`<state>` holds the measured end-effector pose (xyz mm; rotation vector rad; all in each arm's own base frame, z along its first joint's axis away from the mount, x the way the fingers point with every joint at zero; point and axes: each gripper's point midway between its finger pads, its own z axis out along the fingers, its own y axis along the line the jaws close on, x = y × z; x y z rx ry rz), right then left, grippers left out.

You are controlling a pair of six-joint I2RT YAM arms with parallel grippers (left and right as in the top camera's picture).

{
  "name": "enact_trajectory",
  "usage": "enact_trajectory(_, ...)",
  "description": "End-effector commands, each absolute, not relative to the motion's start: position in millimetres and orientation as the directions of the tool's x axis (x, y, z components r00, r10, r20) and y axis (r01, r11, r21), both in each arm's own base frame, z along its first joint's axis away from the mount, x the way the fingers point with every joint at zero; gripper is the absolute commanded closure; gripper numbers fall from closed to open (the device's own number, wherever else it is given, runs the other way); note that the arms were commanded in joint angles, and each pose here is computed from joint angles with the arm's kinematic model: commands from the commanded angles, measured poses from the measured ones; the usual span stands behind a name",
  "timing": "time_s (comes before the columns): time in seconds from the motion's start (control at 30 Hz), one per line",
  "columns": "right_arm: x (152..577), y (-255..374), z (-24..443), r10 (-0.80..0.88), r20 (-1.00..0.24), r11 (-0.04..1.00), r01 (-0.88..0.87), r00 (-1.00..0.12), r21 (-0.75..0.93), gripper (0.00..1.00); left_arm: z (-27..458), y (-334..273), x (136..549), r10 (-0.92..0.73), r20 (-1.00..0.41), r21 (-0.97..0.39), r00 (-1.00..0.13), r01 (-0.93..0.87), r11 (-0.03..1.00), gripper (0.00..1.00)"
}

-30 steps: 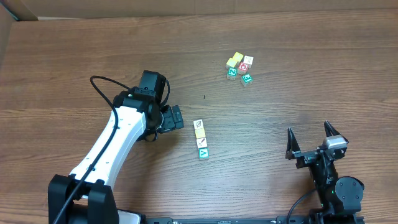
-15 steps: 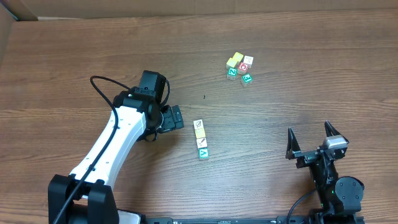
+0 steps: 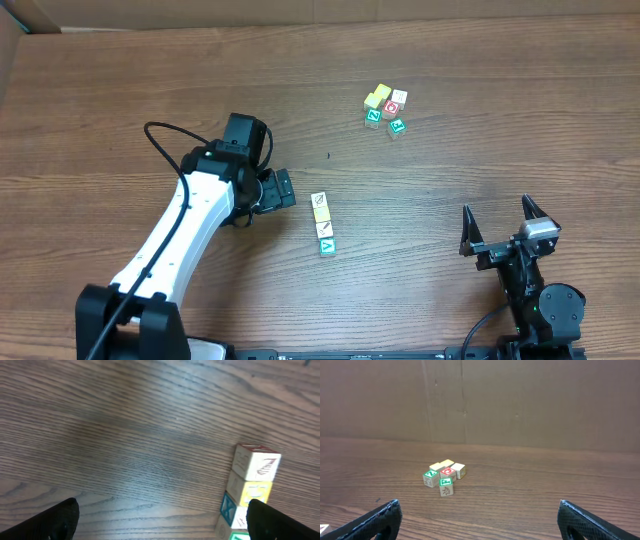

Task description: Flip 3 blocks

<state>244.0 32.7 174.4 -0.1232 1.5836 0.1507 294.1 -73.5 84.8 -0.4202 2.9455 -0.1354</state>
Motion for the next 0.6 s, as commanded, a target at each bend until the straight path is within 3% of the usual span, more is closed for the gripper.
enact_trajectory(0.0, 244, 29, 172, 0.009, -1.000, 0.987, -0.157, -0.015, 0.012, 0.00, 124, -77, 298, -0.261, -0.274, -0.167, -0.926, -0.222, 0.961, 0.00)
enact_trajectory(0.17, 244, 29, 172, 0.009, -1.000, 0.987, -0.157, -0.015, 0.011, 0.00, 195, -72, 287, -0.292, -0.472, -0.273, -0.832, -0.177, 0.946, 0.01)
enact_trajectory(0.4, 244, 29, 172, 0.009, -1.000, 0.987, -0.157, -0.015, 0.011, 0.00, 305, -32, 235, -0.367, -0.778, -0.345, -0.509, -0.142, 0.928, 0.00)
enact_trajectory(0.57, 244, 29, 172, 0.009, -1.000, 0.987, -0.157, -0.015, 0.012, 0.00, 341, -12, 197, -0.400, -0.852, -0.380, -0.338, -0.125, 0.916, 0.00)
